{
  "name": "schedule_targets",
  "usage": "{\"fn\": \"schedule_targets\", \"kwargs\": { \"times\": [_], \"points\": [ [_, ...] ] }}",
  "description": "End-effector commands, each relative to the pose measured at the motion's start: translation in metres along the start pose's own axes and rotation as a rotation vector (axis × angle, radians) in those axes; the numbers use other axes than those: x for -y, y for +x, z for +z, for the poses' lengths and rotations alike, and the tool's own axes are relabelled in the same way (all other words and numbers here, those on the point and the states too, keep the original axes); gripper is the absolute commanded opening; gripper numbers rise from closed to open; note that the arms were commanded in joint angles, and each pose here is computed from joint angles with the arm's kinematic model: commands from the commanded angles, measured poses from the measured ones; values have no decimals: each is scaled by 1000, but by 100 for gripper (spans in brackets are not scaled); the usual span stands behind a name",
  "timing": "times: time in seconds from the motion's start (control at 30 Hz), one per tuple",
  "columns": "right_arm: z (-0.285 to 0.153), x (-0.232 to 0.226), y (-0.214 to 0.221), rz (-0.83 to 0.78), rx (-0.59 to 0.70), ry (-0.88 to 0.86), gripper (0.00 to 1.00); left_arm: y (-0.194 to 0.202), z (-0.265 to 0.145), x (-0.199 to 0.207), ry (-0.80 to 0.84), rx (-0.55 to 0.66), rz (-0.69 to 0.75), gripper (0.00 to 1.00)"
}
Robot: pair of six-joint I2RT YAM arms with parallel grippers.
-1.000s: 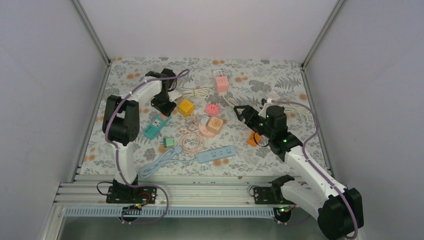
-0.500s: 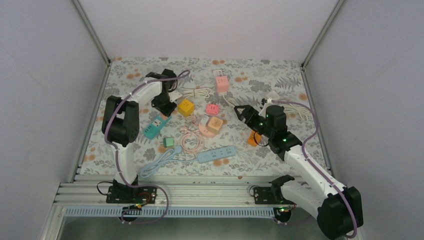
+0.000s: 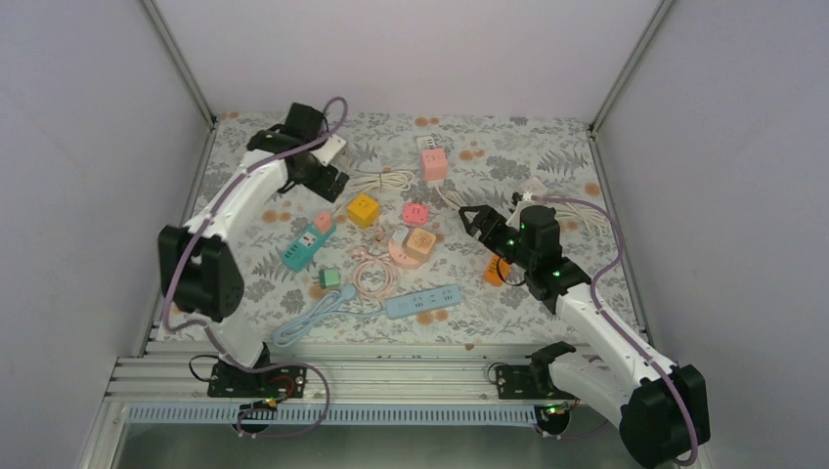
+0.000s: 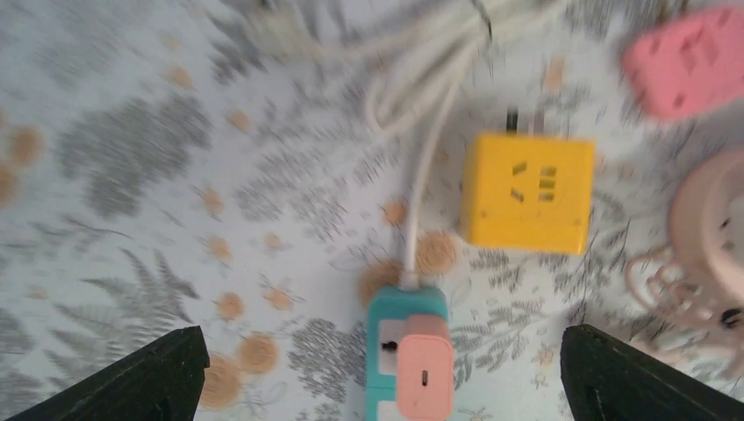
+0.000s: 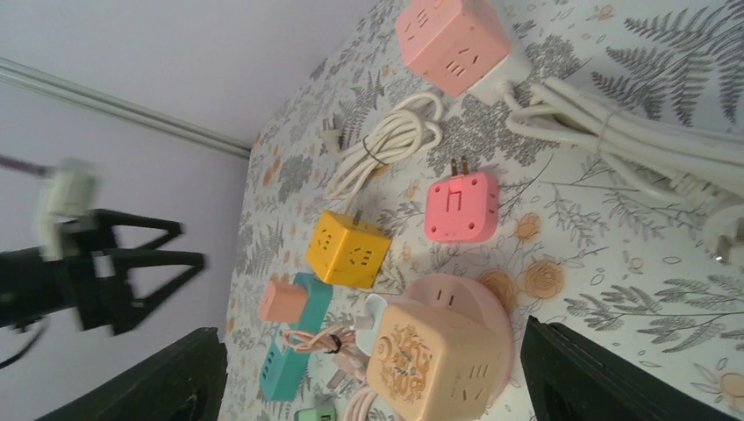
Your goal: Insert the plug
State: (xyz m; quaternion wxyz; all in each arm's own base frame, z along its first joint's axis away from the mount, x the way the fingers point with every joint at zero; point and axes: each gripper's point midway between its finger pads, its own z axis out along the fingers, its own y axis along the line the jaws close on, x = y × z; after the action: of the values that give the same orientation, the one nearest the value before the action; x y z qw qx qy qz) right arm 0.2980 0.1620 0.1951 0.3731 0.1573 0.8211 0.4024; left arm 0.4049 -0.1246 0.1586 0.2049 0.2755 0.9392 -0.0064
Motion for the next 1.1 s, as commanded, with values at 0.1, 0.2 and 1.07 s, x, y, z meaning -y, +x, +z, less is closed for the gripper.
{"fn": "schedule_targets", "kwargs": {
  "times": [0.1, 0.2, 1.07],
  "points": [
    [7, 15, -7, -107, -1, 102, 87, -46, -87, -16, -66, 427, -151, 100],
    [15, 20, -7, -156, -44, 149, 87, -47, -116, -31, -125, 583, -331, 100],
    [32, 46, 9, -177, -118, 219, 88, -41, 43, 64, 170, 394, -181, 88]
  ]
}}
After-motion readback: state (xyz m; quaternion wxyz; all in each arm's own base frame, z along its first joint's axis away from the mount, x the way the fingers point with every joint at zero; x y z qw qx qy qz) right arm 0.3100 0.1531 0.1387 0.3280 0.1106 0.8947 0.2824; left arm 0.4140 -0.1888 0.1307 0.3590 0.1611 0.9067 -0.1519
